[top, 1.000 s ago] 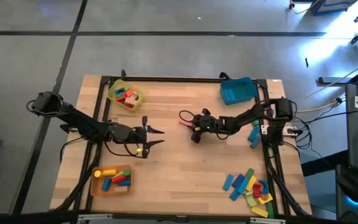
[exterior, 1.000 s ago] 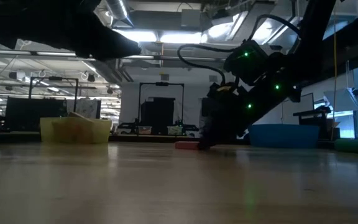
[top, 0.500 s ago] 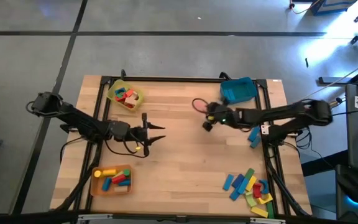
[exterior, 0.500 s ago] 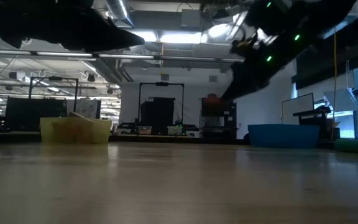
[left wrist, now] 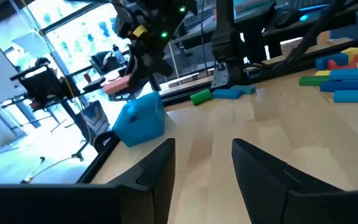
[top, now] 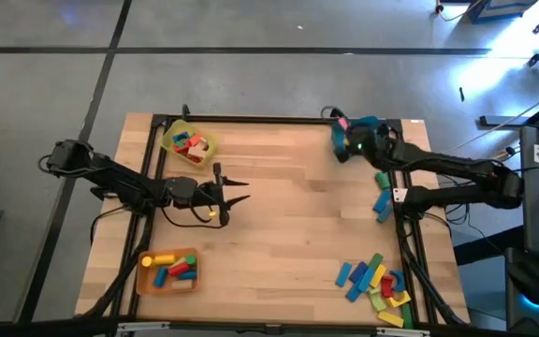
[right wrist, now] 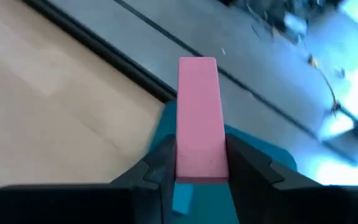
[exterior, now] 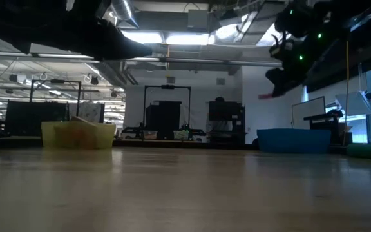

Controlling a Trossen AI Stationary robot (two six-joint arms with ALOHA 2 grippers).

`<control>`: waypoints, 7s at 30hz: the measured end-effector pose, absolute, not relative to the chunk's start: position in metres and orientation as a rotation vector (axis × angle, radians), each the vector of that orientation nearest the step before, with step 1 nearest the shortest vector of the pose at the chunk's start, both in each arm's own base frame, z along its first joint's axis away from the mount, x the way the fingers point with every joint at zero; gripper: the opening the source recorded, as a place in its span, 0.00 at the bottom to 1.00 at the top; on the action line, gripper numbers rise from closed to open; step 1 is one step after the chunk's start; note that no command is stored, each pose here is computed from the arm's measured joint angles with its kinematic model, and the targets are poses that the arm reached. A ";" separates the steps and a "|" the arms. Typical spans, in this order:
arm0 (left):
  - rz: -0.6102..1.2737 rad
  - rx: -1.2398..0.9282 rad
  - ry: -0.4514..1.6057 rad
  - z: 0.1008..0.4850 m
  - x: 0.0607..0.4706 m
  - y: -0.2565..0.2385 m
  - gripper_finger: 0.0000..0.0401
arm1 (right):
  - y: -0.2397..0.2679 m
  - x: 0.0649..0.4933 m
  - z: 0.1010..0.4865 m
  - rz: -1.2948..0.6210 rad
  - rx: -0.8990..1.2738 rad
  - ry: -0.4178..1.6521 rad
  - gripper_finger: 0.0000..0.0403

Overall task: Sort blocks by size
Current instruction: Put the pink rectangular block into the blue bin, then put the green cylindrical block into the light orange bin

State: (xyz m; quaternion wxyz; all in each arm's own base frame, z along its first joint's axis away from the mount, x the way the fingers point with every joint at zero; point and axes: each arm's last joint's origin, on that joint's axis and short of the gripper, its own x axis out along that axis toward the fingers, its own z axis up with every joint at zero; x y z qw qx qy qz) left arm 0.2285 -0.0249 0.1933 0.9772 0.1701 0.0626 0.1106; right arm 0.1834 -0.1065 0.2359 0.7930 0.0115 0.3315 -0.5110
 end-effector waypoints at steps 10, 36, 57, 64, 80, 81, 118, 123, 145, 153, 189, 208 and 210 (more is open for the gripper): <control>0.221 0.353 0.135 0.192 0.228 -0.025 0.36 | -0.158 0.163 0.207 -1.096 0.395 0.789 0.28; 0.213 0.350 0.139 0.192 0.228 -0.025 0.36 | -0.170 0.165 0.191 -1.039 0.539 0.886 0.62; 0.219 0.316 0.127 0.193 0.229 -0.024 0.36 | -0.062 0.174 0.227 -0.904 0.675 1.272 0.61; 0.223 0.304 0.104 0.195 0.229 -0.024 0.36 | -0.064 0.154 0.194 -1.070 0.726 1.361 0.54; 0.222 0.286 0.114 0.194 0.229 -0.024 0.36 | -0.102 0.138 0.167 -1.187 0.725 1.499 0.46; 0.222 0.285 0.113 0.194 0.229 -0.024 0.36 | -0.105 0.137 0.165 -1.203 0.731 1.516 0.46; 0.221 0.288 0.120 0.193 0.229 -0.024 0.36 | -0.104 0.160 0.145 -0.913 0.814 1.630 0.35; 0.221 0.288 0.120 0.193 0.229 -0.024 0.36 | -0.091 0.176 0.158 -0.863 0.751 1.558 0.34; 0.217 0.247 0.114 0.193 0.228 -0.026 0.36 | 0.014 0.270 0.181 -0.268 0.578 0.929 0.34; 0.166 0.218 0.084 0.200 0.221 -0.045 0.36 | 0.064 0.296 0.190 -0.091 0.528 0.627 0.35; -0.059 0.062 -0.072 0.261 0.123 -0.061 0.36 | 0.131 0.528 0.189 0.109 0.258 0.229 0.35; -0.061 0.046 -0.057 0.259 0.123 -0.062 0.36 | 0.176 0.581 0.132 0.337 0.324 0.181 0.35; -0.061 0.046 -0.056 0.259 0.123 -0.062 0.36 | 0.180 0.580 0.124 0.338 0.322 0.202 0.35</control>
